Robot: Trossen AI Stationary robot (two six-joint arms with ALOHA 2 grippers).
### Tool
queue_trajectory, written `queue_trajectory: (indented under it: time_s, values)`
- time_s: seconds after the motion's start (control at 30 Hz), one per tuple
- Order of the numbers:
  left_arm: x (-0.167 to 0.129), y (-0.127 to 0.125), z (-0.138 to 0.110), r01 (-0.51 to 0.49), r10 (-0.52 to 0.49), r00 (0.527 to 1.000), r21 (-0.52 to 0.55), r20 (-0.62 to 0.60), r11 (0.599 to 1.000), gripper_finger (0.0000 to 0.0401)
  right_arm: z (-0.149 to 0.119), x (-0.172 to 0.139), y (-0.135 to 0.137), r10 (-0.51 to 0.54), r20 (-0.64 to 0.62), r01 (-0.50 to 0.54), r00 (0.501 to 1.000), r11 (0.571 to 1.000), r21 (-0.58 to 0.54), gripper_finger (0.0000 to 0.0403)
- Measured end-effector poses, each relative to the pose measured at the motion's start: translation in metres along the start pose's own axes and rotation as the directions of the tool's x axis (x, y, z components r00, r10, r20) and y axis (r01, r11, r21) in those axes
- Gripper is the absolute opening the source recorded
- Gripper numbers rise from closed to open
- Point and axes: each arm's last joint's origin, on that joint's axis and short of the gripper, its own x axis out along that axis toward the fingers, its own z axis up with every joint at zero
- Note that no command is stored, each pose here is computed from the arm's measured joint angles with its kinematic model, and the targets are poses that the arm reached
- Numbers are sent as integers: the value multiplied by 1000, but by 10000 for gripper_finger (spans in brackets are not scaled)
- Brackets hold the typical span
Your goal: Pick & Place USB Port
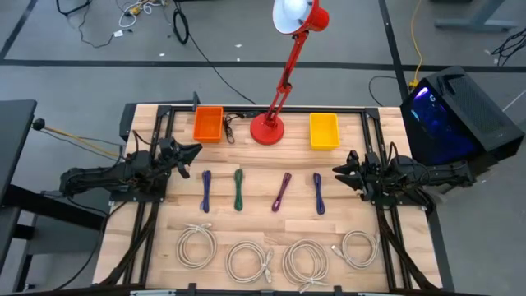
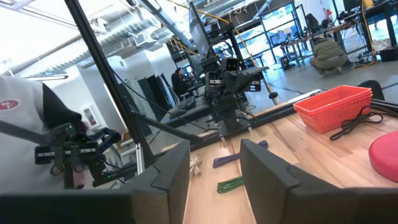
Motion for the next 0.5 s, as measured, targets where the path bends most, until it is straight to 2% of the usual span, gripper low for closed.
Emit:
queue_trajectory:
  time_s: [0.33, 0.43, 0.5]
  values:
    - [0, -2, 5, 20, -14, 998, -104, 53, 994, 53, 0, 0, 0, 0, 0, 0, 1000, 1000, 0, 144]
    - [0, -2, 7, -5, 15, 996, -122, 83, 992, 53, 0, 0, 0, 0, 0, 0, 1000, 1000, 0, 144]
    - [0, -2, 9, -2, 21, 994, -177, 104, 984, 53, 0, 0, 0, 0, 0, 0, 1000, 1000, 0, 144]
